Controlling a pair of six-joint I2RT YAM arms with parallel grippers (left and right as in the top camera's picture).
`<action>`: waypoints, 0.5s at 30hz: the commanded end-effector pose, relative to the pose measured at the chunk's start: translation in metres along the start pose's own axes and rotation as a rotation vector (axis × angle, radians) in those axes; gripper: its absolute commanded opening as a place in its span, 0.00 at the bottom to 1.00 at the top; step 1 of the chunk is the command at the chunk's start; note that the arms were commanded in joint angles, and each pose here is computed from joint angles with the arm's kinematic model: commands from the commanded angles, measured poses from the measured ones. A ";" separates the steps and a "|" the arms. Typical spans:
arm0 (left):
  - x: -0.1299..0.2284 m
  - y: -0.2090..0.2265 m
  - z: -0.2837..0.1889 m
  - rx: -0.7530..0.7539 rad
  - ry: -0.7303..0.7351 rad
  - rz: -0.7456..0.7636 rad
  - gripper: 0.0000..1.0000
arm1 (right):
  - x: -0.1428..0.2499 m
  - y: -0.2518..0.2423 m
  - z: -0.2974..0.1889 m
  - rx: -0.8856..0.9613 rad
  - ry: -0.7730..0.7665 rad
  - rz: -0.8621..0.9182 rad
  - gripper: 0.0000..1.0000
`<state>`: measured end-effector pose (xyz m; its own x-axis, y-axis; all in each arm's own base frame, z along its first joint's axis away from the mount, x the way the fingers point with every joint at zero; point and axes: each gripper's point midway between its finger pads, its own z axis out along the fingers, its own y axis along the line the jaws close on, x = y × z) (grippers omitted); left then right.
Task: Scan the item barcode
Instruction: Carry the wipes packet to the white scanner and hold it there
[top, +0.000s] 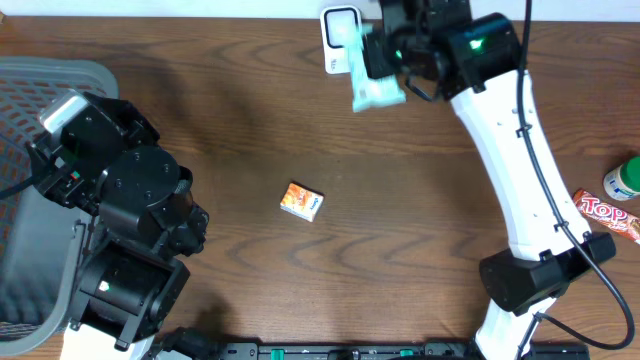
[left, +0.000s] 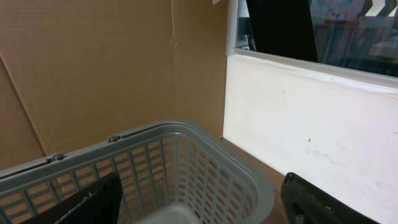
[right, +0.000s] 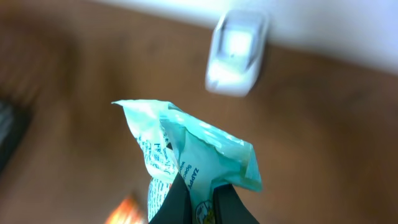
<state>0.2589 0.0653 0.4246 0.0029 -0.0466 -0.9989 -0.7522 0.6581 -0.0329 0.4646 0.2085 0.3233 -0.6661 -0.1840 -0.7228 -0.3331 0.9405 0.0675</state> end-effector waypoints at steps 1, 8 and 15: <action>-0.001 0.004 0.001 -0.020 -0.003 0.011 0.82 | -0.040 -0.041 -0.010 0.320 -0.165 -0.061 0.01; -0.001 0.004 0.001 -0.020 -0.003 0.011 0.82 | -0.090 -0.040 0.039 0.391 -0.349 -0.225 0.02; -0.001 0.004 0.001 -0.020 -0.003 0.011 0.82 | -0.120 -0.041 0.091 0.511 -0.523 -0.297 0.02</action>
<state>0.2589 0.0653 0.4244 0.0018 -0.0462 -0.9989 -0.7523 0.6581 -0.0318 0.6083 0.2162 0.3578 -0.1660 -0.3016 -0.9389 -0.0673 0.9533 -0.2944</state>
